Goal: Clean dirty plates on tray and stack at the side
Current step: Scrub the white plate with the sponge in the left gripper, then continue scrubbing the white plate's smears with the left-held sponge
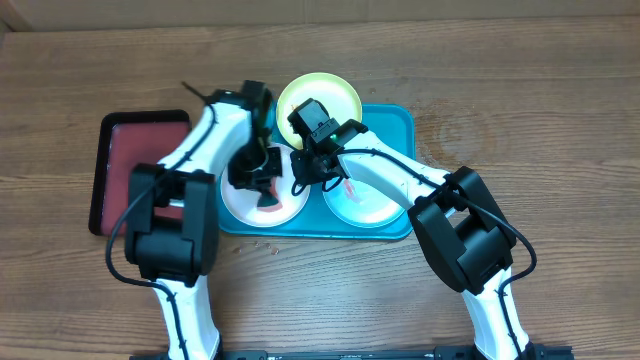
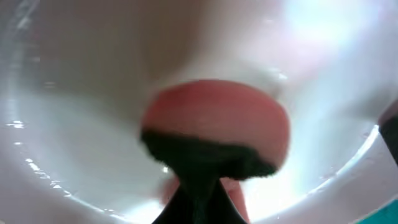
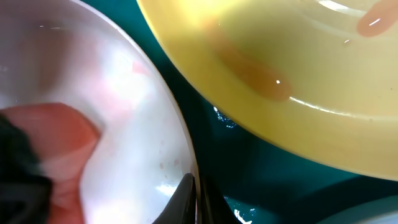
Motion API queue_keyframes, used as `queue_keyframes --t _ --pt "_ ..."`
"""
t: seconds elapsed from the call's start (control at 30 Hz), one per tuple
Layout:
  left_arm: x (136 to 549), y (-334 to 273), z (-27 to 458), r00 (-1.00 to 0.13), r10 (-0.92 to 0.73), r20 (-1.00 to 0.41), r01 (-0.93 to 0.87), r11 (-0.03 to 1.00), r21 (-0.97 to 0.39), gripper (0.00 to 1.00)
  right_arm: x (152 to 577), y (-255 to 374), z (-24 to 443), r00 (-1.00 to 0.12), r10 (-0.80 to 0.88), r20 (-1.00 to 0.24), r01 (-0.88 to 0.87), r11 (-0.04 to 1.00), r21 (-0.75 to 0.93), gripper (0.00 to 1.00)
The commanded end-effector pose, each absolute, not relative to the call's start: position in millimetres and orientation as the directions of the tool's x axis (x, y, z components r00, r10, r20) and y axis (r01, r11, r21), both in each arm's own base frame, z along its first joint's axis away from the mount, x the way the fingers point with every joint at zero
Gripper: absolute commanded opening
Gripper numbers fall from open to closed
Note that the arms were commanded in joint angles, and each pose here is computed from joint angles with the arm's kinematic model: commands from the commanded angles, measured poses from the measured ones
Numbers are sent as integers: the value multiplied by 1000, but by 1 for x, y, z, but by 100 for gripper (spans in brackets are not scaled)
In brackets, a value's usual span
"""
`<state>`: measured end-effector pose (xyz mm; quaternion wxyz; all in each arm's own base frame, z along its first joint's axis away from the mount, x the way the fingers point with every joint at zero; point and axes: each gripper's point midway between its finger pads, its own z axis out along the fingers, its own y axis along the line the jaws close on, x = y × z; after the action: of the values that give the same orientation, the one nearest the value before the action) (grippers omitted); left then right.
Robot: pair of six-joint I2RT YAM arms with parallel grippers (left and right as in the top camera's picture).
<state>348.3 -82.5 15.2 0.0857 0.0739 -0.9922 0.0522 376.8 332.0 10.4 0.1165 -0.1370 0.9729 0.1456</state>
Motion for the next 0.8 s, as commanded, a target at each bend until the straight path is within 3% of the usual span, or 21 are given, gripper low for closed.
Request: queue_keyframes --t 0.0,0.1,0.5,0.63,0.77 --pt "348 -82 18 -960 -149 235 -215 933 -287 4 372 336 4 -933 -254 -256 -316 917 242 4" --pt "353 -86 24 -956 -164 244 -249 891 -379 4 372 336 4 -933 -253 -256 -316 918 242 4" --pt "340 -117 14 -965 -94 246 -182 914 -364 4 372 336 4 -933 -254 -256 -316 917 242 4" --pt "328 -104 -5 -961 -114 251 -177 952 -249 4 372 335 4 -934 -254 -252 -315 918 240 4" --pt "316 -55 -20 -943 -232 237 -234 972 20 4 371 335 3 -934 -255 -250 -315 919 239 4"
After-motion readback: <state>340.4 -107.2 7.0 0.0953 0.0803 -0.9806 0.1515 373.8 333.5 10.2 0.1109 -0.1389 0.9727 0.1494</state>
